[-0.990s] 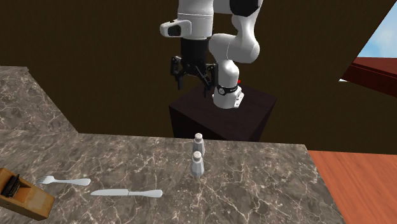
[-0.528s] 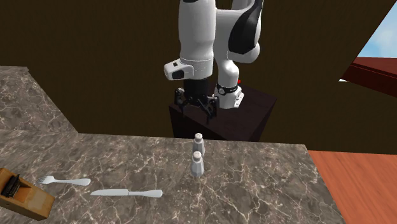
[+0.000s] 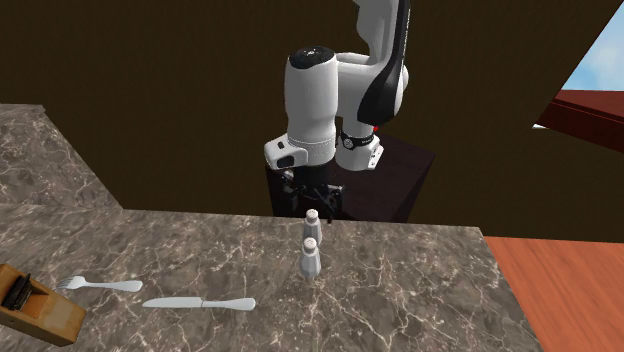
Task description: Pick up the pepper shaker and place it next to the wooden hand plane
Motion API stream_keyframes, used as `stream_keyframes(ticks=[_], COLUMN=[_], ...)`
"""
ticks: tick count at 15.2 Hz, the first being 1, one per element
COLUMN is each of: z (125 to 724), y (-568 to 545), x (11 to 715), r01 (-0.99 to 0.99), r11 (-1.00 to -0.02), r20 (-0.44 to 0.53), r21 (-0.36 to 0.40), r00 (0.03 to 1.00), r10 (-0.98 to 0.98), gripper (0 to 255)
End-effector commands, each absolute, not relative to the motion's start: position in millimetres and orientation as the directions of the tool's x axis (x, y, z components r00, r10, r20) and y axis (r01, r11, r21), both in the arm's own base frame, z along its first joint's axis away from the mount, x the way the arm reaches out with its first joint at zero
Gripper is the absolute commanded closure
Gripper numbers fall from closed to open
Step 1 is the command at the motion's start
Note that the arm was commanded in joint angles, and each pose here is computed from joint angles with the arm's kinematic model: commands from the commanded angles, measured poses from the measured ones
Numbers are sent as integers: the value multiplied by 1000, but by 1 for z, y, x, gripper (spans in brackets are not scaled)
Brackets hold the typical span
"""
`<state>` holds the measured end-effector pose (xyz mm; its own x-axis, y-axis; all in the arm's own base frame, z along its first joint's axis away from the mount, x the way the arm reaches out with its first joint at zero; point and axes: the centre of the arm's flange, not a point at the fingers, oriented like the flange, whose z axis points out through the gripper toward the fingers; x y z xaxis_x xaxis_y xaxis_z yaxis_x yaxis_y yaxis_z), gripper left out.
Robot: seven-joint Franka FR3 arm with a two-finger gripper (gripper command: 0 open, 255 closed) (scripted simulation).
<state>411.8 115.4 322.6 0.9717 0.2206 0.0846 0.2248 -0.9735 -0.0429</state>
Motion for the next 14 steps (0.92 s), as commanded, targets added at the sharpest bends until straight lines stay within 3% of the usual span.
stream_keyframes(ticks=[1,11,12,14], z=[312,299,299,299], y=[117,118,118,118], x=[413,414,414,414], r01=[225,225,225,225], r11=[-973,-973,-973,-973], r20=[85,85,85,85], r21=[-43,-43,-43,-43], r00=[972,972,972,972], r10=[221,221,221,221], gripper=[0,0,255,255])
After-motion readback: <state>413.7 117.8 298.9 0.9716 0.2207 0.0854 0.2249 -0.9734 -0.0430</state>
